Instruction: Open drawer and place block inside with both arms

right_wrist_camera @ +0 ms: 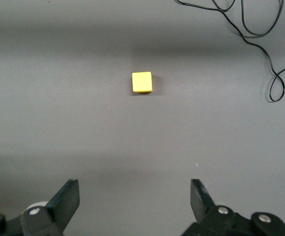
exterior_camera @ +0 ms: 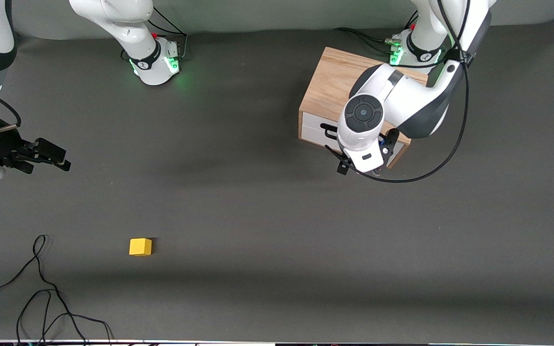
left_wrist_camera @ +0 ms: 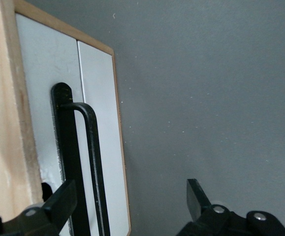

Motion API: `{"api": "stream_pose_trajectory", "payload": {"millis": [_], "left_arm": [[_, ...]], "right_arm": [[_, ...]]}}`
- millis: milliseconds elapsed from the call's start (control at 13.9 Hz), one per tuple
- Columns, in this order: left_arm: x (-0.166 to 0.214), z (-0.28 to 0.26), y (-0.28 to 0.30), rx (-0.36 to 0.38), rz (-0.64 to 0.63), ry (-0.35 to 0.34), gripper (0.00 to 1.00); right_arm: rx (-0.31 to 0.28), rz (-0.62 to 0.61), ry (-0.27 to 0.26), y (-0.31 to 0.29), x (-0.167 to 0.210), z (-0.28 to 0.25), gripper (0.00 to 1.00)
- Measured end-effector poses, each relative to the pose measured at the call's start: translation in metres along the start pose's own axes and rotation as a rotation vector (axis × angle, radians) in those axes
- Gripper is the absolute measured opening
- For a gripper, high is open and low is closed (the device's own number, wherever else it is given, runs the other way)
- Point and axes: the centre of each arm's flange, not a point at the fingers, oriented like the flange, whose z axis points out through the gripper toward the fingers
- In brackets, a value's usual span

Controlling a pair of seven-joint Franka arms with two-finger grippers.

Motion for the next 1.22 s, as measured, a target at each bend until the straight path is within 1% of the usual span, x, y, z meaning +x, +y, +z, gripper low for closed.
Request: {"api": "stream_pose_trajectory", "payload": {"millis": [215,431,862,1221], "left_arm": [[-0.001,0.015,-0.002,0.023,-0.002,-0.010,1.00],[-0.001,0.028,0.000,0.042,-0.001,-0.015,1.00],[-0.004,0.049,0.009,0.041,0.002,-0.035,1.00],[-0.004,0.048,0.011,0.029,0.001,-0.039,1.00]], "right_arm": [[0.000,0.000,-0.001,0.000,0.000,0.001,1.00],[0.002,0.002,-0.020,0.001,0.003,0.012,1.00],[0.009,0.006,-0.042,0.006,0.017,0.044,1.00],[0.011,0.008,-0.062,0.007,0.018,0.056,1.00]]}}
